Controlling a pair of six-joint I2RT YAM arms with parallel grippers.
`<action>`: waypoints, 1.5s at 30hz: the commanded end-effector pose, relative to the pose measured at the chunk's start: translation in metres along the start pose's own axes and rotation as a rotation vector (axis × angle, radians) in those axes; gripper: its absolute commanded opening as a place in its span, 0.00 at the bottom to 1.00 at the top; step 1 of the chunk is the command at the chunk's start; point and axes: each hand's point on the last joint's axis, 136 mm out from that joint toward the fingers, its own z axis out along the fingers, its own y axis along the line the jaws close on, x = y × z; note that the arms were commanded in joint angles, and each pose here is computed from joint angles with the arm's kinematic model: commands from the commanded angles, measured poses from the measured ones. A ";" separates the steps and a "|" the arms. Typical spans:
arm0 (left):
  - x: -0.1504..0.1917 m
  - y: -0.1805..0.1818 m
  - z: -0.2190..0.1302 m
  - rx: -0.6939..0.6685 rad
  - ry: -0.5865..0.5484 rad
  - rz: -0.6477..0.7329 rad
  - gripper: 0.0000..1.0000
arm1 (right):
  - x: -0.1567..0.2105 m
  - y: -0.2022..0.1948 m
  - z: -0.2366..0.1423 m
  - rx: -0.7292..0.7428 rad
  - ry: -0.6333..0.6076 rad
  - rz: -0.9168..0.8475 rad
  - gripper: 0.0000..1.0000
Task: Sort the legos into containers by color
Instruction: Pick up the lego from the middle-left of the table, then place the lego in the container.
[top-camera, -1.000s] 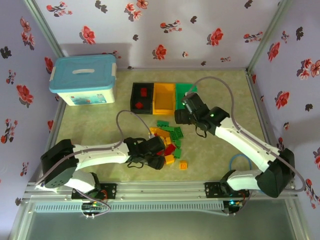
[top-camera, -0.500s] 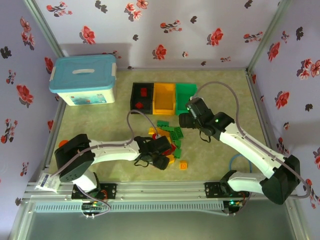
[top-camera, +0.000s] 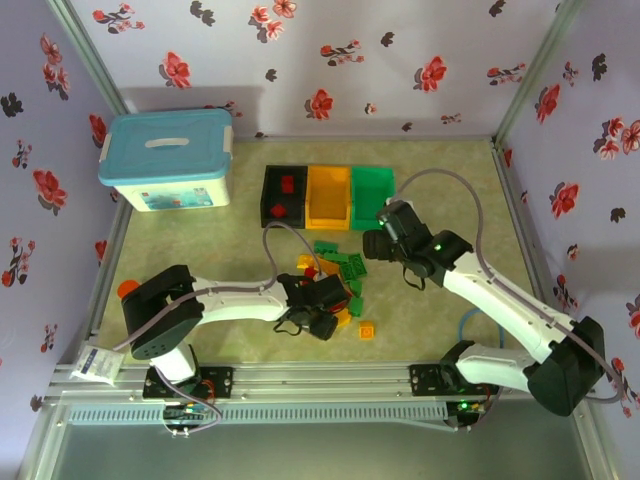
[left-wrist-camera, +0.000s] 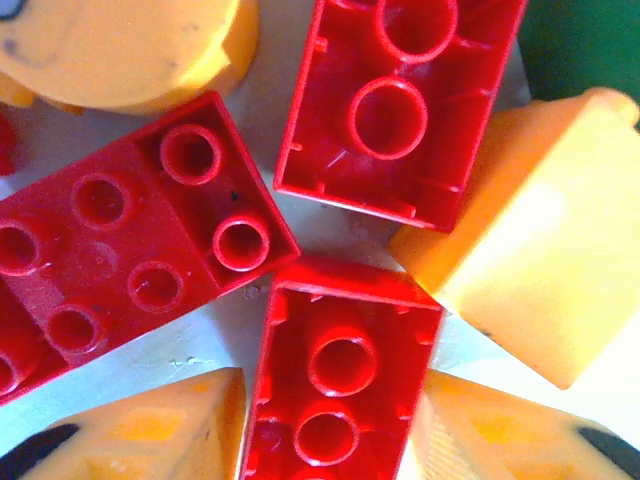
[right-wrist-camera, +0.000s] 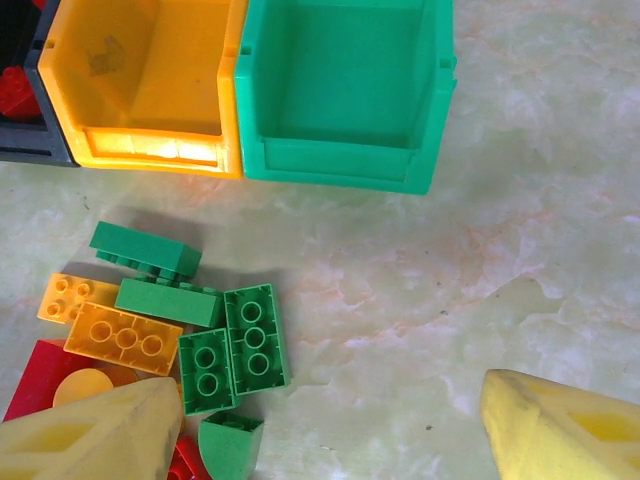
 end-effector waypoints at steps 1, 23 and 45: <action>-0.005 -0.006 -0.010 0.003 -0.009 0.010 0.38 | -0.004 -0.007 -0.003 0.014 -0.036 0.037 0.78; -0.157 0.113 -0.156 -0.030 -0.421 -0.291 0.31 | 0.046 -0.029 0.013 0.022 0.084 0.118 0.78; -0.239 0.243 -0.075 -0.136 -0.259 -0.450 0.31 | 0.094 -0.014 0.021 -0.102 0.225 0.161 0.77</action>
